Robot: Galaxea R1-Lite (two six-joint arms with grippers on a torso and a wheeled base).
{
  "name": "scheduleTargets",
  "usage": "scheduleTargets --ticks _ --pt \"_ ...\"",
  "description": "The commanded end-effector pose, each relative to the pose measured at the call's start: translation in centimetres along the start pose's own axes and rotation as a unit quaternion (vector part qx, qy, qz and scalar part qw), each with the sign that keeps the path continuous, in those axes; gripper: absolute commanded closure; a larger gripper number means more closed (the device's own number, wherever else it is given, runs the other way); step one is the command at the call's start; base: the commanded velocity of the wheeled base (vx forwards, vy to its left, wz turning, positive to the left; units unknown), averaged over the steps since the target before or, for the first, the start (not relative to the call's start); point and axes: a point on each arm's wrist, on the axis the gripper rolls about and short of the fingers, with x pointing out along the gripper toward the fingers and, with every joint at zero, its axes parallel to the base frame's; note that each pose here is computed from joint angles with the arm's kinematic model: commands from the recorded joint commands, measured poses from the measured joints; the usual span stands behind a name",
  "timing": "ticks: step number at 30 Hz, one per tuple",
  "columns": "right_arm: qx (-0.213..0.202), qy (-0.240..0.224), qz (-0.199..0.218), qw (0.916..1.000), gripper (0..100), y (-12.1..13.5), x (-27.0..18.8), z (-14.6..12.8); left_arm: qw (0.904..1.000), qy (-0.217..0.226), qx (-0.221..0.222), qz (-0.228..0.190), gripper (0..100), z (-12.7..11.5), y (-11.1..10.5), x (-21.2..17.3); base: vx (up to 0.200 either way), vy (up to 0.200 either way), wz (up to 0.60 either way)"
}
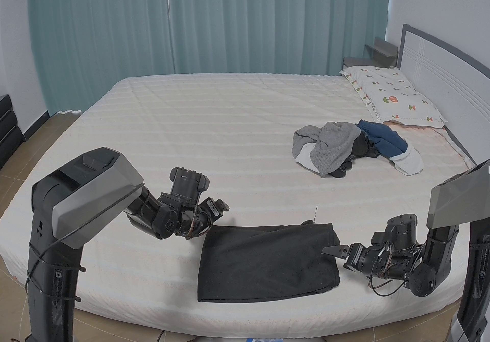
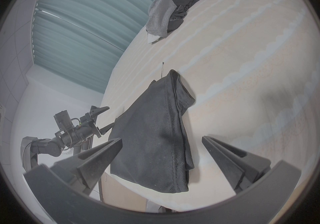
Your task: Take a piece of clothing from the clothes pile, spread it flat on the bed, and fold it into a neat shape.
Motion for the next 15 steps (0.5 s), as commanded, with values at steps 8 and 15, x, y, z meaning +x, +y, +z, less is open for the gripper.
scheduleTargets --ticks 8,15 --pt "-0.001 0.002 0.001 1.0000 0 0.06 0.03 -0.12 0.9999 0.010 0.011 0.003 0 -1.24 -0.14 0.97 0.000 0.000 0.00" --pt "-0.009 0.004 0.000 1.0000 0 0.11 -0.13 -0.25 0.9990 -0.014 0.026 0.032 100 -1.54 0.41 1.50 0.000 0.000 0.00"
